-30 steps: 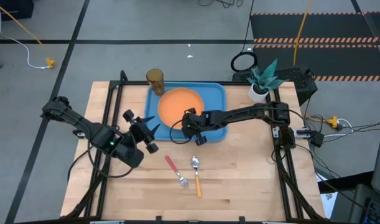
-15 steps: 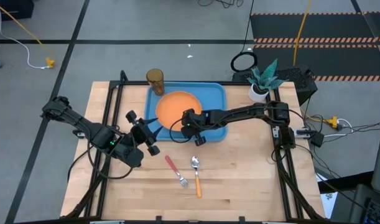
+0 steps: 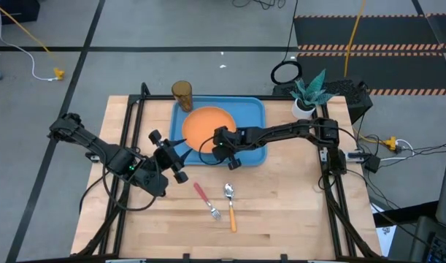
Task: Pick and place plate/cup/fork/spoon on tray
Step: Put the orange plate on the bottom right of the yellow cup
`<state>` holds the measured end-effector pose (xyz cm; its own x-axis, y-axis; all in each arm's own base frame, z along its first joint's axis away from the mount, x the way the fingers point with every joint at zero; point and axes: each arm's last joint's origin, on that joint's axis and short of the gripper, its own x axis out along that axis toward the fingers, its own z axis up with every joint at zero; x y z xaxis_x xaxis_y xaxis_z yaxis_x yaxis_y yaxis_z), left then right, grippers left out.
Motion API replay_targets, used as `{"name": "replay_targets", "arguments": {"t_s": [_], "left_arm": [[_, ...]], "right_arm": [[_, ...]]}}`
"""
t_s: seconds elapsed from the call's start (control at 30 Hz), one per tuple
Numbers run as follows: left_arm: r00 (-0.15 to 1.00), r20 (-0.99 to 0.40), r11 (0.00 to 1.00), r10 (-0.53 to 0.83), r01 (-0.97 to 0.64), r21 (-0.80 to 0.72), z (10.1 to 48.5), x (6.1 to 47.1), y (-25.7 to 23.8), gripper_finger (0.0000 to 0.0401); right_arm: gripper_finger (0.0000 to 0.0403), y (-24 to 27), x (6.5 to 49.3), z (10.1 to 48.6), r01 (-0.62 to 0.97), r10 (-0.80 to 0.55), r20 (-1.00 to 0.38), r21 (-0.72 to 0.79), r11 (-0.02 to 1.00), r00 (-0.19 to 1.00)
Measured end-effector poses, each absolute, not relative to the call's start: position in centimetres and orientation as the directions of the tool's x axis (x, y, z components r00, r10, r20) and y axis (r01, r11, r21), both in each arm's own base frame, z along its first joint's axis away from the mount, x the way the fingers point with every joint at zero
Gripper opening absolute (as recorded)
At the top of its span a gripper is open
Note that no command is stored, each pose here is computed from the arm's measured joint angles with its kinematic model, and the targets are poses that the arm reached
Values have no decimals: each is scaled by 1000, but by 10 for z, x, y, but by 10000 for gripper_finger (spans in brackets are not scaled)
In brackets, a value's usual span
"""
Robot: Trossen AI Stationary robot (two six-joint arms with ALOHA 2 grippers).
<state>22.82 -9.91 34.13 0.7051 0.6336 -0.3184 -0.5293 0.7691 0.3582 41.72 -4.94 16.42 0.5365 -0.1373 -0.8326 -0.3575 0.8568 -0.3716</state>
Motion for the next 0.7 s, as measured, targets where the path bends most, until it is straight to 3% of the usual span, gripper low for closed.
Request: {"name": "replay_targets", "arguments": {"t_s": [0.7], "left_arm": [[711, -322, 775, 626, -520, 358, 341, 228, -100, 170]], "right_arm": [[46, -41, 416, 179, -267, -185, -806, -388, 882, 562]]}}
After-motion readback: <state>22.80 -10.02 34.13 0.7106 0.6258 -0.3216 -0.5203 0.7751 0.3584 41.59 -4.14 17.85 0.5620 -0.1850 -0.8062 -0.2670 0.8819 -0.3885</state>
